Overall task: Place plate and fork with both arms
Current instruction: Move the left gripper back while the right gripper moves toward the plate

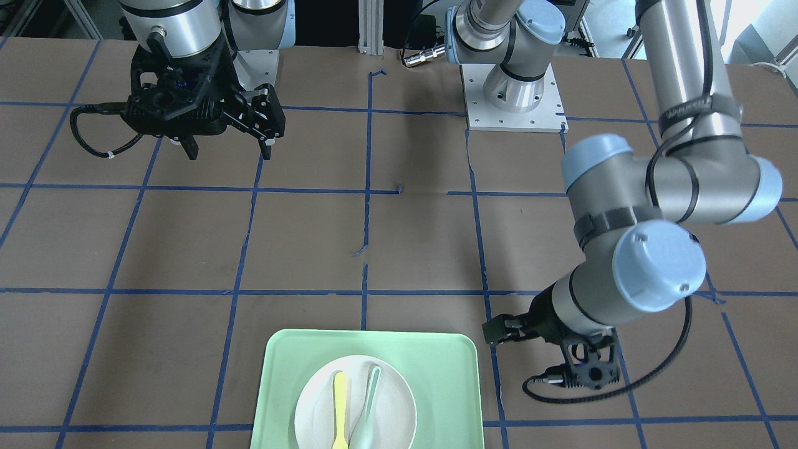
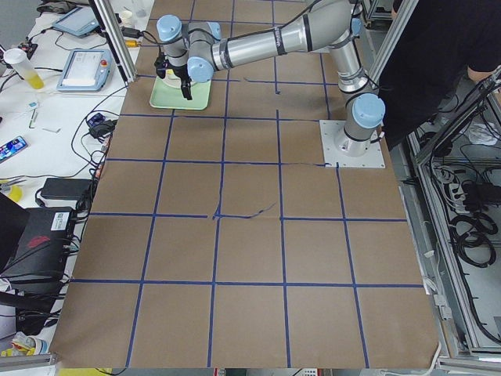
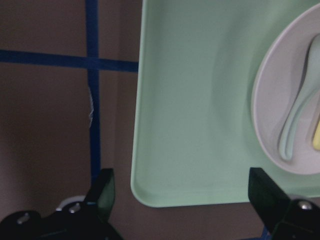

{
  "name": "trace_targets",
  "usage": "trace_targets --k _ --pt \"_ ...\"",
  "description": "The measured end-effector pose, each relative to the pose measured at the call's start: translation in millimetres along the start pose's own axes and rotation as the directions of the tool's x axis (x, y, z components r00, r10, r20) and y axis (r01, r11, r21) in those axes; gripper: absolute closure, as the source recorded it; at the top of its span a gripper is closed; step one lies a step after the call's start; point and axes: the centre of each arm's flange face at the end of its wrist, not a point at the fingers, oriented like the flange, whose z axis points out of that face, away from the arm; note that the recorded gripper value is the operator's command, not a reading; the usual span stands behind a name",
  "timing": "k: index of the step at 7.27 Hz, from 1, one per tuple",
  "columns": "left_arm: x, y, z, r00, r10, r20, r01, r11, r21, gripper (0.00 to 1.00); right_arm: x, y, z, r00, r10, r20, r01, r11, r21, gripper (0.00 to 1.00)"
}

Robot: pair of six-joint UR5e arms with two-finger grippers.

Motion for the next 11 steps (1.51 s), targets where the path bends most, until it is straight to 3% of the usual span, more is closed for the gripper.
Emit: trace_targets --k 2,4,8,11 --pt "-5.3 55.8 -65.4 0.998 -0.005 0.056 0.003 0.999 0.036 0.00 0.1 0.4 1.8 1.000 0.000 -0.001 0.000 1.000 -0.003 0.00" --pt "-0.4 100.0 -113.1 0.998 0.006 0.060 -0.010 0.998 0.069 0.00 -2.7 1.2 9.7 1.000 -0.007 -0.007 0.007 1.000 -0.007 0.00" --pt "0.4 152.8 -126.0 0.998 0.022 0.066 -0.027 0.997 0.077 0.00 -3.4 -4.1 18.8 0.999 -0.008 -0.035 0.009 1.000 0.012 0.00" --pt "-1.6 166.1 -116.2 0.997 0.021 0.068 -0.026 0.998 0.063 0.00 -17.5 -45.5 63.4 0.999 0.031 -0.035 -0.030 0.999 0.036 0.00"
